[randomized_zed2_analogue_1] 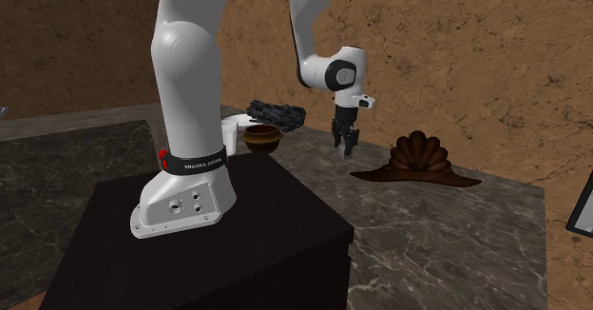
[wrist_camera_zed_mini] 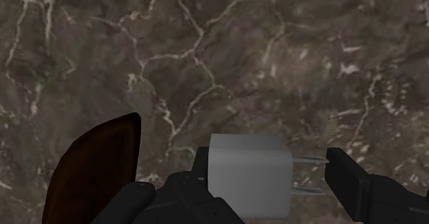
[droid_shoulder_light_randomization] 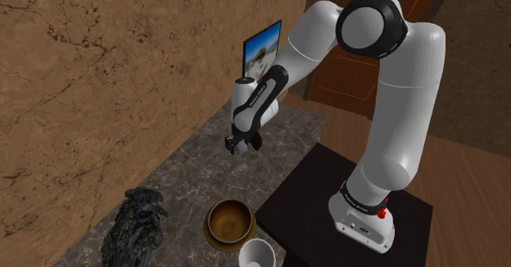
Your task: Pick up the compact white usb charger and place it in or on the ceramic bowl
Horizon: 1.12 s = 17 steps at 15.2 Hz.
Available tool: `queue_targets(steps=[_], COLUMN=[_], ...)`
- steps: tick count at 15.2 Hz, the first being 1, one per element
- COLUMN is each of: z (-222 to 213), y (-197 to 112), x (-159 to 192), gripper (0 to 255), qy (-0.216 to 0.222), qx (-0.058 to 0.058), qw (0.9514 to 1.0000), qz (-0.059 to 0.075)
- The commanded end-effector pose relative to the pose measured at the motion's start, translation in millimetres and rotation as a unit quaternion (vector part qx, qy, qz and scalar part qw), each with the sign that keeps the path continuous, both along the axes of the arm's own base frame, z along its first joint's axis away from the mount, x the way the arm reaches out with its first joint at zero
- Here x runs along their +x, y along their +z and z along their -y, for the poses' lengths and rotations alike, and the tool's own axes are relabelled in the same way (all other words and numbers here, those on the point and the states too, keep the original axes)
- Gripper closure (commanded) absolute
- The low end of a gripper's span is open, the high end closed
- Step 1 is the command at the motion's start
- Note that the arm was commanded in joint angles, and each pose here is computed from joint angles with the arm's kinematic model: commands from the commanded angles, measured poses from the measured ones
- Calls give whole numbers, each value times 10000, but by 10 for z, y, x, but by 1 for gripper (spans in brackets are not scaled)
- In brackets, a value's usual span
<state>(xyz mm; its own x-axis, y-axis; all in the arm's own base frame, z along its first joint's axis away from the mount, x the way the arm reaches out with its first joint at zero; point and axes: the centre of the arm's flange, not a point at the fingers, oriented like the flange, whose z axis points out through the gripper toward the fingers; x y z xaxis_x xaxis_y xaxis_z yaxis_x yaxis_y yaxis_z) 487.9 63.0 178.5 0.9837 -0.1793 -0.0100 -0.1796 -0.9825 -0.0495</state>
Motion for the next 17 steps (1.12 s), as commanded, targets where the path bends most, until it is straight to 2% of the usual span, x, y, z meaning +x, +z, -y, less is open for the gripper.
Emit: queue_targets(steps=[1, 17], z=[5, 5], y=[109, 954], x=[1, 1], gripper=[255, 255], qy=[0, 0], qx=[0, 0], qw=[10000, 10000], qz=[-2, -2])
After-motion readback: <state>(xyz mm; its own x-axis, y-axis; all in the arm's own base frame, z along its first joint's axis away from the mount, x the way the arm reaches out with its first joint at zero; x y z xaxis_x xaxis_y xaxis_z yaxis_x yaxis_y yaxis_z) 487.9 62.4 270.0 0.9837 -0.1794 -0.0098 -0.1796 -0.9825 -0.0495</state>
